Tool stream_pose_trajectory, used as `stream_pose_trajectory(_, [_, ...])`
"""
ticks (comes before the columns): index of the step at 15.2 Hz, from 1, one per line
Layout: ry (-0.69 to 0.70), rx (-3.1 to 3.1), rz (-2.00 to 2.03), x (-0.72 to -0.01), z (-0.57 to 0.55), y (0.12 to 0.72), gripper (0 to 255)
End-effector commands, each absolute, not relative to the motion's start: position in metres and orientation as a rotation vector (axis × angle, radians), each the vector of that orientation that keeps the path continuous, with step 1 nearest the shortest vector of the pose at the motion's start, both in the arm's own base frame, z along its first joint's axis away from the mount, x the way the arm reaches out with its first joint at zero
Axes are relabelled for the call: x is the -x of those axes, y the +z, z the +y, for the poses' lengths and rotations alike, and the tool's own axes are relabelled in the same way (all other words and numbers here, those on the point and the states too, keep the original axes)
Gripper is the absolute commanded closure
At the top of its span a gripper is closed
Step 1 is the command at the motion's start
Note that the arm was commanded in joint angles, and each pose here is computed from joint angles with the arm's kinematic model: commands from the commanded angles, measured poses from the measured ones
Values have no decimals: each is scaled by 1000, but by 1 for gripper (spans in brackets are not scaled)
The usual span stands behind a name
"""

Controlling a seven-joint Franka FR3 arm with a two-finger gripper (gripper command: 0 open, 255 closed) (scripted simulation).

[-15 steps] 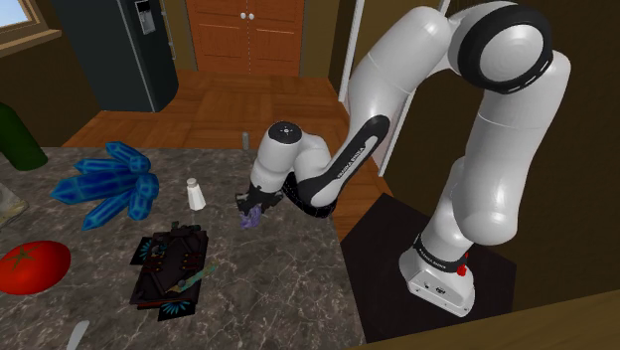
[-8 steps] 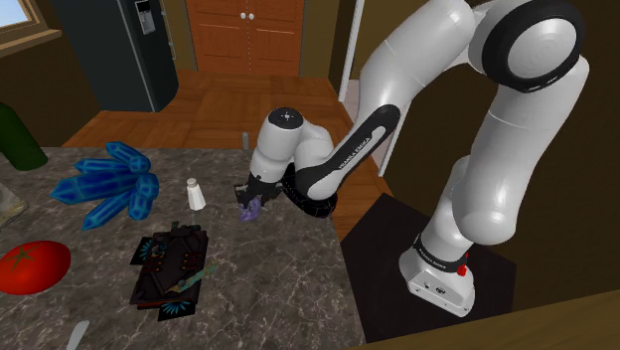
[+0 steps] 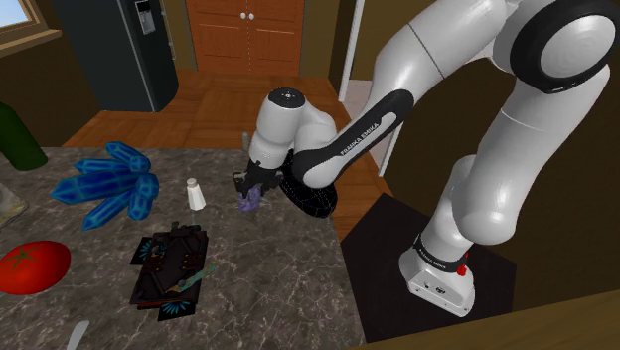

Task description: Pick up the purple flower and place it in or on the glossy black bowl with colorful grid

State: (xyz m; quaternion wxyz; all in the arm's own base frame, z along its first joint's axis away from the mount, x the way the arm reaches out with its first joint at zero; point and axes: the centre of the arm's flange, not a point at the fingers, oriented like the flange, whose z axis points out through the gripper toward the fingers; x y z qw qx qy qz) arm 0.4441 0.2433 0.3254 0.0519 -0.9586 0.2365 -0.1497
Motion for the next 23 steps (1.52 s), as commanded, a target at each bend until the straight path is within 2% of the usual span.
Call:
stream_pose_trajectory(1, [-455,2916,719,-444,244,337,255])
stream_pose_trajectory(17, [-455,2916,719,-444,244,416,255])
stream_pose_trajectory(23, [-455,2916,719,-444,165,427,255])
